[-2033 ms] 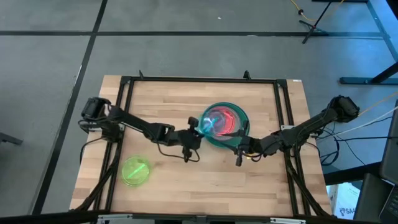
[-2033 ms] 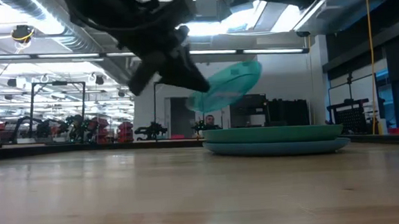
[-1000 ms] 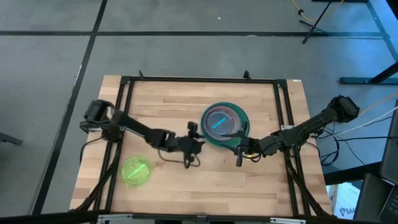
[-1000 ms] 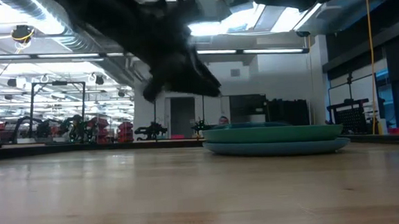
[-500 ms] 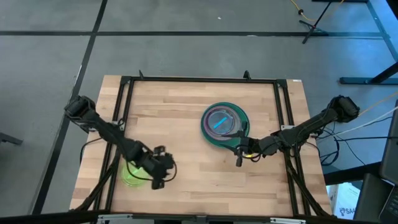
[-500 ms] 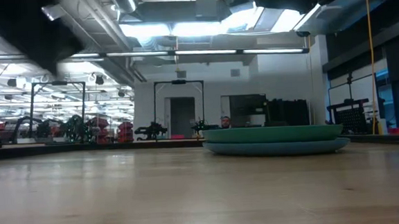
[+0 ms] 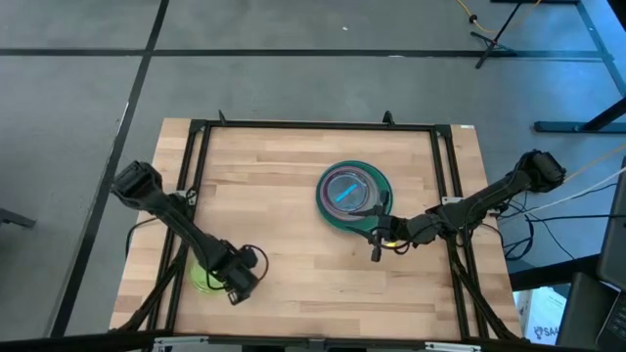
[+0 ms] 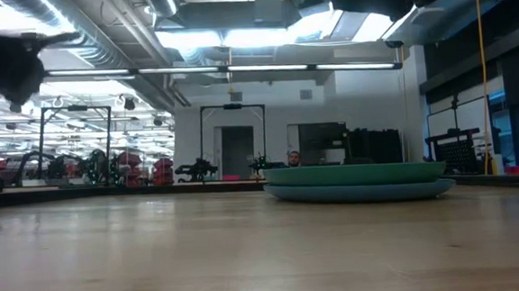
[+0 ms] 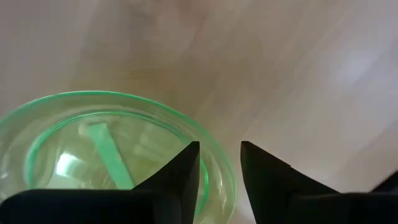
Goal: Stack plastic plates
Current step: Stack the light green plate on top of the blue plate
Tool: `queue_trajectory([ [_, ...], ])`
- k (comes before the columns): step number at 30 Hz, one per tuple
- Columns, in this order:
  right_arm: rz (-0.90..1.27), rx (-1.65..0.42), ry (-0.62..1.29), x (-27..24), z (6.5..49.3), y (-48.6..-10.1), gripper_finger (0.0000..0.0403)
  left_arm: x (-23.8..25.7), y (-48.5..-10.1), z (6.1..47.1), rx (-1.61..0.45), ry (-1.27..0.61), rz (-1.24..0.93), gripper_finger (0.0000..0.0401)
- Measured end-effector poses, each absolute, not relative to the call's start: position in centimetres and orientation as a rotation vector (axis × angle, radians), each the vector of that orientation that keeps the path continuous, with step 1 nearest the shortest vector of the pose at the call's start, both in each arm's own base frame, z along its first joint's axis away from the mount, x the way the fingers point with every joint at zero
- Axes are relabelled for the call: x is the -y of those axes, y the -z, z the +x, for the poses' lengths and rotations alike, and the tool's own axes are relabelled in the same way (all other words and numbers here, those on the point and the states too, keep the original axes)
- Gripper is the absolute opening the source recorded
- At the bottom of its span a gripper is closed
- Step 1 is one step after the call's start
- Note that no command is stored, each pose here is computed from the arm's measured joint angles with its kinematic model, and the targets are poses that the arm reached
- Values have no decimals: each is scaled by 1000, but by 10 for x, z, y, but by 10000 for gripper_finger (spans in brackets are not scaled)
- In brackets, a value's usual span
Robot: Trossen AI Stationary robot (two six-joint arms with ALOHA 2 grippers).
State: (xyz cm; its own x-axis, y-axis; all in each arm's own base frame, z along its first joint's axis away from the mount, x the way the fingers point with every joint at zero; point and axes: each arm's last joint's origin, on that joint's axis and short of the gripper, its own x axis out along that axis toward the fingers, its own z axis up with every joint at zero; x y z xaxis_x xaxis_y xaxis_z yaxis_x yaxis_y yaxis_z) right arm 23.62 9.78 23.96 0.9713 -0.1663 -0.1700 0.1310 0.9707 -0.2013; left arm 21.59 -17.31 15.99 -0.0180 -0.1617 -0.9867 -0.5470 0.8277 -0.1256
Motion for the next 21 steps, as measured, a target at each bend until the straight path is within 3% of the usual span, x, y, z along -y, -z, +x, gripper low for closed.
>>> queue_trajectory([
  [13, -193, -197, 151, -98, 236, -239, 156, 171, -143, 222, -1631, -336, -504, 105],
  [21, -196, -202, 151, -98, 236, -238, 156, 167, -140, 218, -1673, -302, -371, 44],
])
